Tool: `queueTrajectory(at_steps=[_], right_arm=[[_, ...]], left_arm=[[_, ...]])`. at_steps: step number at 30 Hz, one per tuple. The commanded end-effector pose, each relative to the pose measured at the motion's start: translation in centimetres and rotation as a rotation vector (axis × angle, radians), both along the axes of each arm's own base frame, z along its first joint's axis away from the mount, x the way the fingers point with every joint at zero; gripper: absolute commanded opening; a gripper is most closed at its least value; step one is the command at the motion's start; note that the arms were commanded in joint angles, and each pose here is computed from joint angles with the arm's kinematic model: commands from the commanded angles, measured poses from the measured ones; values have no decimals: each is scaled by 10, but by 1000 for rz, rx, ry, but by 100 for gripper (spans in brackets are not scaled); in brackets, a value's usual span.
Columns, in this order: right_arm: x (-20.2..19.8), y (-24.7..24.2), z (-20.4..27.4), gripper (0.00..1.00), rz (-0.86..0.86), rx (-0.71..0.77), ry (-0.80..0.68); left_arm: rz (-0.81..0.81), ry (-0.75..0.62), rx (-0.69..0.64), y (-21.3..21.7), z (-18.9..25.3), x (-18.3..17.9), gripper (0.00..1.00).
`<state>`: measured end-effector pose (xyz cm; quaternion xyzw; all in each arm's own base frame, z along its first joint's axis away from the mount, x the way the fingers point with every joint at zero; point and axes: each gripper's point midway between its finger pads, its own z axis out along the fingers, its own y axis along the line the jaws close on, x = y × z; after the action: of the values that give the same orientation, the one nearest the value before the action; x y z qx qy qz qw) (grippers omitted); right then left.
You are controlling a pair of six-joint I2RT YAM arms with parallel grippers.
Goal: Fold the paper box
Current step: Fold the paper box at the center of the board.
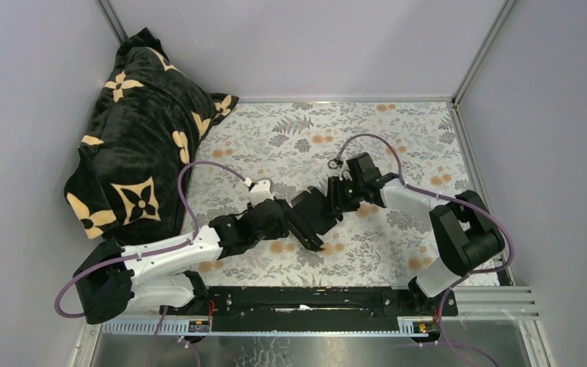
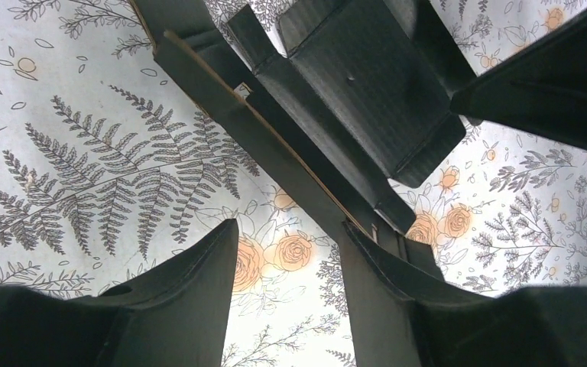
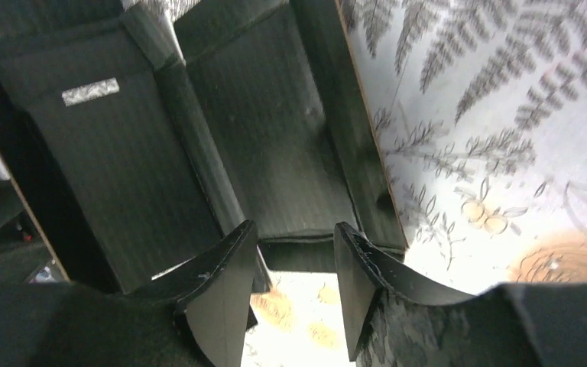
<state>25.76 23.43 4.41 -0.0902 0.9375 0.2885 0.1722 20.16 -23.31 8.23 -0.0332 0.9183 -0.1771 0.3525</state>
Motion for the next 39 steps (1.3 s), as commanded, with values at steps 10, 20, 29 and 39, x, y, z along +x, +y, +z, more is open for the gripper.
queueTrajectory(at_steps=[10, 20, 29, 39], right_arm=[[57, 3, 20, 56, 19, -78, -167], [91, -12, 9, 55, -50, -121, -158], [95, -44, -16, 41, -155, -278, -110], [50, -46, -33, 31, -102, -324, -61]], left_arm=[[18, -25, 17, 8, 10, 14, 58], [34, -24, 14, 11, 11, 22, 58], [62, -10, 37, 17, 7, 34, 58], [70, -1, 39, 11, 1, 58, 58]])
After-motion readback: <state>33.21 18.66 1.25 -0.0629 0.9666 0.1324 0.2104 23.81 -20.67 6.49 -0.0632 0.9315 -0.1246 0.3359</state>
